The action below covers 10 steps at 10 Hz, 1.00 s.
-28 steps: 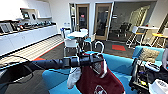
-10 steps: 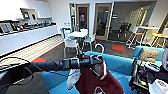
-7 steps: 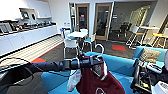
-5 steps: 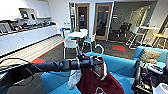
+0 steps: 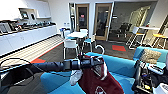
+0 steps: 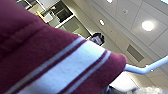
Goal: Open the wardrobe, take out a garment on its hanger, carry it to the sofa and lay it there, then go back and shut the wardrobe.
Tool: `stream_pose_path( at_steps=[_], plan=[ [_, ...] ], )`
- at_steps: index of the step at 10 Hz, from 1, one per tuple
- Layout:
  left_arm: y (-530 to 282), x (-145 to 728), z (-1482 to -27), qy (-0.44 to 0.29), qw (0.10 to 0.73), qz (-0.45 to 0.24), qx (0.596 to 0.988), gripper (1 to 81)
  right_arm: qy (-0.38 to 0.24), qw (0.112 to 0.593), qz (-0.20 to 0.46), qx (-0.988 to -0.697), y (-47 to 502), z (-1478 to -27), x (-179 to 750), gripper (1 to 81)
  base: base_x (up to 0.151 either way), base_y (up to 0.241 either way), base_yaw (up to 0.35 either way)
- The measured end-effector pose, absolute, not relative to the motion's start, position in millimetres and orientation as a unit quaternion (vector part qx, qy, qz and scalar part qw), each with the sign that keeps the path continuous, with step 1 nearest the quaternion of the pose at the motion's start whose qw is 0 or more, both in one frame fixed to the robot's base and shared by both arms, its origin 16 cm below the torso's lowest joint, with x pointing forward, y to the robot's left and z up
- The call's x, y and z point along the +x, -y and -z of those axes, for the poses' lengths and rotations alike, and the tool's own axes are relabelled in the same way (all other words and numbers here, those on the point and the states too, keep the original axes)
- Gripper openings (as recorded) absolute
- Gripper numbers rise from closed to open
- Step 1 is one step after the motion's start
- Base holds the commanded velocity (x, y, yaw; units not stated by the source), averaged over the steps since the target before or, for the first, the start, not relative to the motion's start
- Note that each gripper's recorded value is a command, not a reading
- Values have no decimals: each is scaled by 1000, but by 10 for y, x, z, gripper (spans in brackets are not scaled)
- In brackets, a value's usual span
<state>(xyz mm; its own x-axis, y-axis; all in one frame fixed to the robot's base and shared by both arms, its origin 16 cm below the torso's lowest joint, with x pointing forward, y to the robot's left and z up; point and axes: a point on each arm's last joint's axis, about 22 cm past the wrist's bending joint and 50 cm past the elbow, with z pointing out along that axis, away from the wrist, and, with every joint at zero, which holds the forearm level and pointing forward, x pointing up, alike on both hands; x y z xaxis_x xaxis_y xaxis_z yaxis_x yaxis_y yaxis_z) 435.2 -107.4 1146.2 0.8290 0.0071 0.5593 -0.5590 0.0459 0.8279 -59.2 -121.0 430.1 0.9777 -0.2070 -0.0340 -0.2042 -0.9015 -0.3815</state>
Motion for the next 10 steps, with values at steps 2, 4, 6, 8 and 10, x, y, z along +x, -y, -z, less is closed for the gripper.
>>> stream_pose_path(
  at_steps=[2, 4, 6, 8, 10],
  plan=[
    [1063, 4364, -11422, 205, 691, -203, 662, 10, -105, 196, 6, -975, 1202, -4300, -553, 811, 0, 0, 0],
    [1130, 4390, -11251, 198, 671, -203, 685, 10, -105, 196, 5, -975, 1202, -4300, -561, 811, 0, 0, 0],
    [1213, 4475, -11217, 197, 667, -209, 688, 10, -105, 196, 5, -975, 1205, -4300, -564, 811, 0, 0, 0],
    [1231, 4734, -11059, 178, 654, -221, 701, 10, -105, 196, 5, -975, 1205, -4300, -562, 811, 0, 0, 0],
    [1319, 4925, -10892, 164, 641, -228, 714, 10, -105, 196, 5, -975, 1205, -4300, -563, 811, 0, 0, 0]
  ],
)
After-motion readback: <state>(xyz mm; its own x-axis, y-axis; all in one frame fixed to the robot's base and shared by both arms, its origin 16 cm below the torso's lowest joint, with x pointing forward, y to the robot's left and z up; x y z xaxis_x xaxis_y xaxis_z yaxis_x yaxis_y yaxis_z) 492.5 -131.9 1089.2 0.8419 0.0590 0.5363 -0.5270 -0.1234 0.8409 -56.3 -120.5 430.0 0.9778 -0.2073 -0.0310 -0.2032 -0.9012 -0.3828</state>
